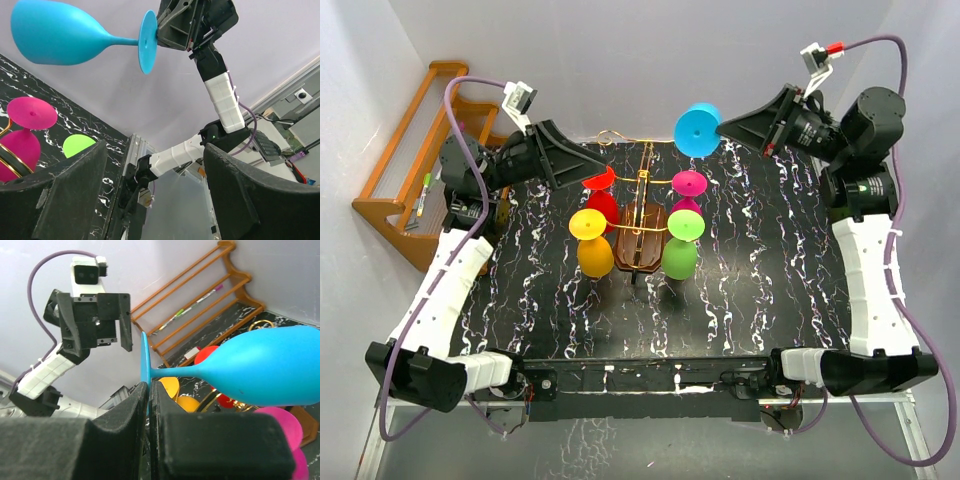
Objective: Take the wine glass off the wine glass rack
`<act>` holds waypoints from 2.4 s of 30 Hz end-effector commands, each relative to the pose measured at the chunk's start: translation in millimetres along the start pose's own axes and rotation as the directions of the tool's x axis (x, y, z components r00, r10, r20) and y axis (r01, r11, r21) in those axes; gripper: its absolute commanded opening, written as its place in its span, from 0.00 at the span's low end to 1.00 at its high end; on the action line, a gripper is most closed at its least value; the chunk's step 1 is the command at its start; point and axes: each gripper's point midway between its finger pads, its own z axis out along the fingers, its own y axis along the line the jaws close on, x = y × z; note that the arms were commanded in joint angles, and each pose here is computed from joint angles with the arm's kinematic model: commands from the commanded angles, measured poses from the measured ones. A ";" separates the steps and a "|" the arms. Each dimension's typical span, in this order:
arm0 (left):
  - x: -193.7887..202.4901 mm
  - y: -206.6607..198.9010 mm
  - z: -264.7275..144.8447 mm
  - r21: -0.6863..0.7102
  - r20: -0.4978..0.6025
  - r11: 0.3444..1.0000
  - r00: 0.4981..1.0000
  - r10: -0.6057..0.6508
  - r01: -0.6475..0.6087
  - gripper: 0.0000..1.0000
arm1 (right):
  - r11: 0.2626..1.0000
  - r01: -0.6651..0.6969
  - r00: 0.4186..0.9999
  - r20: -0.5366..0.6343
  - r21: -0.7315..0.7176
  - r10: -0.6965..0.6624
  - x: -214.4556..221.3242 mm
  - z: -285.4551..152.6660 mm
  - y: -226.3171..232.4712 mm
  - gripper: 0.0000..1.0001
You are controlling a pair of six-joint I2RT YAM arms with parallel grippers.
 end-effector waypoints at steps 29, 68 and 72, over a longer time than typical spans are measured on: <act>12.9 -12.6 17.6 0.004 -0.095 0.999 0.995 0.033 -0.033 0.68 | 0.987 0.040 0.993 -0.104 -0.156 -0.056 17.4 90.9 45.1 0.08; 26.2 19.8 23.0 -0.080 -0.145 0.986 0.977 -0.155 0.144 0.63 | 0.987 0.107 0.992 -0.084 0.120 -0.098 52.1 41.1 15.7 0.59; 24.6 21.2 23.8 -0.089 -0.142 0.985 0.977 -0.157 0.145 0.63 | 0.988 0.057 0.995 -0.092 0.143 -0.044 56.3 44.6 8.9 0.58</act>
